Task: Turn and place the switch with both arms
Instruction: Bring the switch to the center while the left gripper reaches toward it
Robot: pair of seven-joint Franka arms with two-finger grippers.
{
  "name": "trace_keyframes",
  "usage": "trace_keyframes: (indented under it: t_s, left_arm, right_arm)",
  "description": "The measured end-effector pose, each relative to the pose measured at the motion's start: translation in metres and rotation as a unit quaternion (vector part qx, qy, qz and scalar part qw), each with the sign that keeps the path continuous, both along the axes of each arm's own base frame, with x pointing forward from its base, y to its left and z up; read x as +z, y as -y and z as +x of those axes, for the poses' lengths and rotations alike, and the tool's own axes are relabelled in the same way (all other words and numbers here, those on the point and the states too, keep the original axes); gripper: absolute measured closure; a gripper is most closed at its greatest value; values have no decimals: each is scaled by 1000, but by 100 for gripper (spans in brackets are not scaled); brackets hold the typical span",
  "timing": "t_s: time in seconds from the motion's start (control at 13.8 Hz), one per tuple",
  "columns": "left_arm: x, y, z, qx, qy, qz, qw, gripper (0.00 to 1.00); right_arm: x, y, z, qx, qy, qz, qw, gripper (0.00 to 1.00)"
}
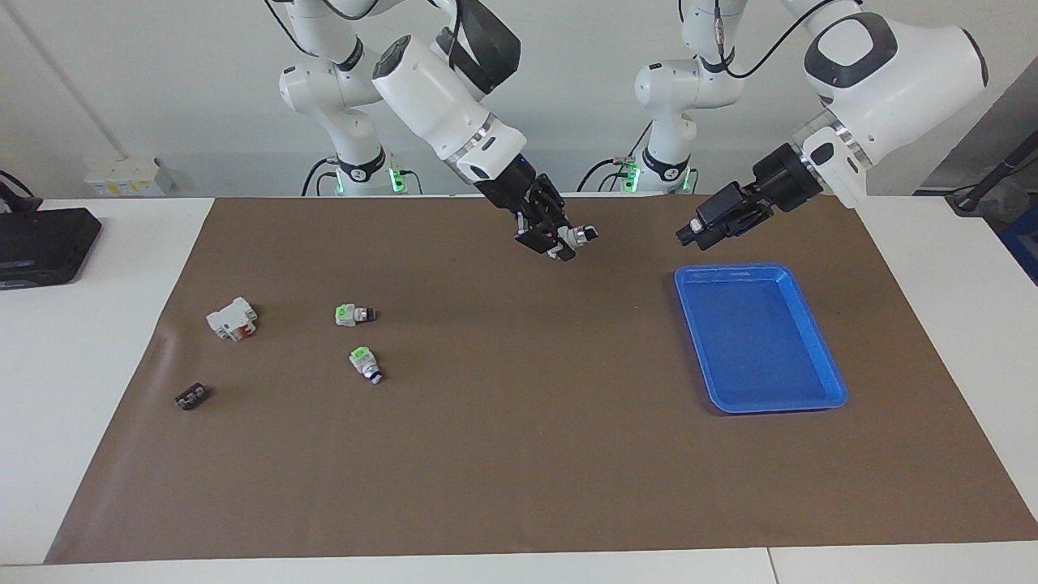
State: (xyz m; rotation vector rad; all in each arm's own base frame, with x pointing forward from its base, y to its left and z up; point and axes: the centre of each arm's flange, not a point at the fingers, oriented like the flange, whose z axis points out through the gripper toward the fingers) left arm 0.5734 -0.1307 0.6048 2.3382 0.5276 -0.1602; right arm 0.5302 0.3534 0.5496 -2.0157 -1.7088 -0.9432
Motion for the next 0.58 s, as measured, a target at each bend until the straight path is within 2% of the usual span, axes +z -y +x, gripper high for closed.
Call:
trace_keyframes:
  t_s: [0.07,0.22,0.58]
  left_arm:
    - [-1,11,-2,12,-15,-4,1000,30]
    - [-4,36,-6,35,-36,-13,999,32]
    - [-20,65,-23,58,-56,-27,996,42]
  right_arm:
    - [0,-4,-3,-1,0,-7,1000,58]
    - [1,-14,-10,-4,-4,-13,1000,58]
    - [2,-17,-12,-7,-7,-14,1000,58]
